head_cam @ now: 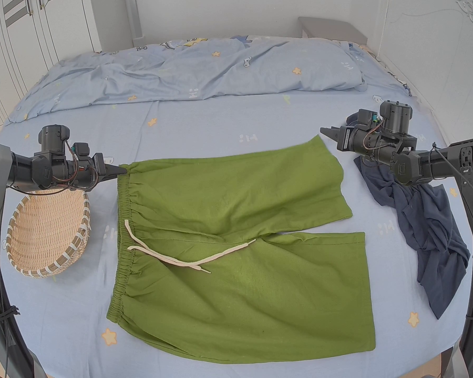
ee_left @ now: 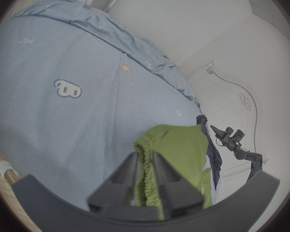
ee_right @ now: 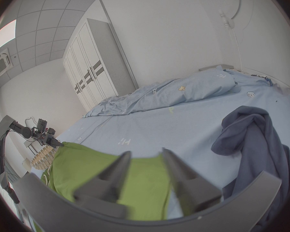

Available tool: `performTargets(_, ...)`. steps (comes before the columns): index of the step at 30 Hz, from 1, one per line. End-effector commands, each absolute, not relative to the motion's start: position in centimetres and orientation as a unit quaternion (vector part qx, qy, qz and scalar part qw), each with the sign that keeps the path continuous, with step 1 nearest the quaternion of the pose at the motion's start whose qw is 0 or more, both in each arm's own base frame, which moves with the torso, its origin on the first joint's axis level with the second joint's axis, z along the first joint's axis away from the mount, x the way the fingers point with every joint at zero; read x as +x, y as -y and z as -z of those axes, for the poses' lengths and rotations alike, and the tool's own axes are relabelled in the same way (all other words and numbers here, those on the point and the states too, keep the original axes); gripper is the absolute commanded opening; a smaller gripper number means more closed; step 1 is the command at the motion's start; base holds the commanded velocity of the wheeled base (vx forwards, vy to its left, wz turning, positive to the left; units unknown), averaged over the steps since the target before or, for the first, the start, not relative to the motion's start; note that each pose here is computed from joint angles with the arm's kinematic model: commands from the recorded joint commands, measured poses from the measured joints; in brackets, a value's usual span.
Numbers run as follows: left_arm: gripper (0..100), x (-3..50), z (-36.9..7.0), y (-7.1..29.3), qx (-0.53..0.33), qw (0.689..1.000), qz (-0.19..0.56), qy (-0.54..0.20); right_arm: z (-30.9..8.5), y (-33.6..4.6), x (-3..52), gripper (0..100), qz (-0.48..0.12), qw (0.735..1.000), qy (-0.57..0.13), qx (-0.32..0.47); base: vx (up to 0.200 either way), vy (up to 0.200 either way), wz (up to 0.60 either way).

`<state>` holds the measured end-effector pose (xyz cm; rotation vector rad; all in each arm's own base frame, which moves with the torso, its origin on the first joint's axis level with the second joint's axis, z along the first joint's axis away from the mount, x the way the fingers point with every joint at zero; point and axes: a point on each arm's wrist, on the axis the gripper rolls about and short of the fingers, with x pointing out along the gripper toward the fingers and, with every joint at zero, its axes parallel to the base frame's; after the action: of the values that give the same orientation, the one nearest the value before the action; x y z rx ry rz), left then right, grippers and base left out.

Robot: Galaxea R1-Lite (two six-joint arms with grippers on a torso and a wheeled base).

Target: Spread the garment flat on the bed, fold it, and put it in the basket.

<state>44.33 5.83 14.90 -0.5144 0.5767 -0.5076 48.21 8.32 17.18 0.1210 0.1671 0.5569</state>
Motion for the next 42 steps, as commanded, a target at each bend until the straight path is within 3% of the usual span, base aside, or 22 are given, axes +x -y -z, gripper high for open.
performTargets(1, 100, 44.3, -14.9, -5.8, -0.248, 0.895, 0.246, -0.279, -16.3, -8.6, 48.7, 100, -0.277, 0.955, -0.088, 0.061, 0.0, 0.0, 0.0)
performTargets(13, 100, 42.9, -16.9, -4.9, -0.237, 0.9, 0.257, -0.26, -18.1, -8.0, 47.2, 100, -0.272, 0.954, -0.093, 0.089, 0.0, 0.0, 0.0)
performTargets(18, 100, 39.9, -19.3, -3.7, -0.234, 0.9, 0.267, -0.251, -20.4, -6.8, 42.1, 100, -0.275, 0.946, -0.119, 0.122, 0.0, 0.0, 0.0)
performTargets(22, 100, 35.9, -19.5, -2.7, -0.273, 0.883, 0.258, -0.281, -19.1, -5.9, 35.8, 100, -0.279, 0.935, -0.175, 0.134, 0.0, 0.0, 0.0)
performTargets(31, 100, 25.8, -12.8, -2.0, -0.326, 0.829, 0.222, -0.396, -14.7, -5.4, 26.2, 100, -0.266, 0.903, -0.261, 0.214, 0.0, 0.0, 0.0)
performTargets(33, 100, 25.6, -12.7, -2.0, -0.327, 0.828, 0.221, -0.397, -14.7, -5.4, 26.1, 100, -0.266, 0.903, -0.261, 0.216, 0.0, 0.0, 0.0)
performTargets(39, 100, 18.0, -8.4, -2.2, -0.375, 0.795, 0.223, -0.422, -11.3, -5.2, 20.9, 100, -0.244, 0.881, -0.329, 0.238, 0.0, 0.0, 0.0)
performTargets(42, 100, 17.0, -7.5, -2.4, -0.372, 0.799, 0.223, -0.418, -10.2, -5.4, 19.7, 100, -0.246, 0.869, -0.357, 0.238, 0.0, 0.0, 0.0)
